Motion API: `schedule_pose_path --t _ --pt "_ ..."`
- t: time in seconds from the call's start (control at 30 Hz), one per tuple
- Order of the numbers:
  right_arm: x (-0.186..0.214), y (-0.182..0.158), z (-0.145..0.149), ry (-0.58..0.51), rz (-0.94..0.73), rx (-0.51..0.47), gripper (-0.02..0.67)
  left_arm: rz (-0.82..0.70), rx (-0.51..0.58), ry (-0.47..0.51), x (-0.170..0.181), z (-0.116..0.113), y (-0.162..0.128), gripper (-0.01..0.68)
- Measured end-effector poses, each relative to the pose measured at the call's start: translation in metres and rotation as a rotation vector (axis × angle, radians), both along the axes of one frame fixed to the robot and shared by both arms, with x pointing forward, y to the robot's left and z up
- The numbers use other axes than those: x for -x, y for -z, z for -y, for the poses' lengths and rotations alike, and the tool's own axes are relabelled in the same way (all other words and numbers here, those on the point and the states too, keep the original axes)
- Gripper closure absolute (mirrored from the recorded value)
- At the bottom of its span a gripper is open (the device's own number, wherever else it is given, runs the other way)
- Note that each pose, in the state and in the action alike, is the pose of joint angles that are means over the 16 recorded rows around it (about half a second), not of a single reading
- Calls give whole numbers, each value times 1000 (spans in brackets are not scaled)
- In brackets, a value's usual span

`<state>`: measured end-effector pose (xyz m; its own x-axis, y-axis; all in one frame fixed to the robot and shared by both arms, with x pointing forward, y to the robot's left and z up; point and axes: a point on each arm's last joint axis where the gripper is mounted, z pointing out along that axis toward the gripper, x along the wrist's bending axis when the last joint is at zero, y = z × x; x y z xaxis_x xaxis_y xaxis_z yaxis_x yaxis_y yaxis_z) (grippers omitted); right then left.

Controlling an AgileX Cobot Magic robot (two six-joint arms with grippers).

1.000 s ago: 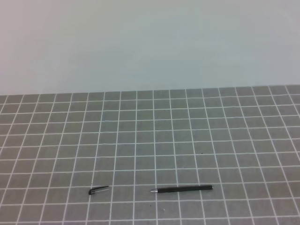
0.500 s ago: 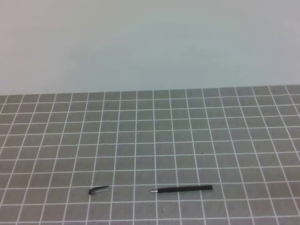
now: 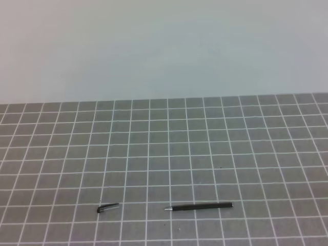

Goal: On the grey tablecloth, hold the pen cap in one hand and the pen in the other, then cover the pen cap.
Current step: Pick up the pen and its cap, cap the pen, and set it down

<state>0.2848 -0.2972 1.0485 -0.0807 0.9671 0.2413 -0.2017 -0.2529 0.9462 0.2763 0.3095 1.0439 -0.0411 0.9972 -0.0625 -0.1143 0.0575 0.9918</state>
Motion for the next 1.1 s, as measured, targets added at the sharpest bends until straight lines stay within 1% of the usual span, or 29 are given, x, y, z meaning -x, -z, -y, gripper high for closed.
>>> schedule_pose_path --t 0.13,0.27,0.33,0.43,0.57,0.73,0.9,1.1 --pt "-3 -20 -1 6 -103 81 651 -38 6 -8 -3 -1 1 673" --pt "-15 -38 -3 -8 -243 186 651 -91 26 -13 -7 -1 1 673" --pt "-26 -46 -5 -32 -328 252 652 -120 42 -13 -10 -1 2 673" --pt "-46 -55 -9 -96 -459 362 652 -163 66 -13 -14 -1 3 673" --pt "-79 -64 -18 -227 -603 484 652 -216 102 -14 -18 0 4 673" --pt "-123 -65 -35 -447 -735 625 651 -273 156 -15 -20 0 4 673" --pt "-164 -54 -61 -666 -823 757 651 -329 208 -11 -21 1 4 673" --pt "-207 -32 -100 -852 -905 921 650 -413 267 44 -26 8 6 673"
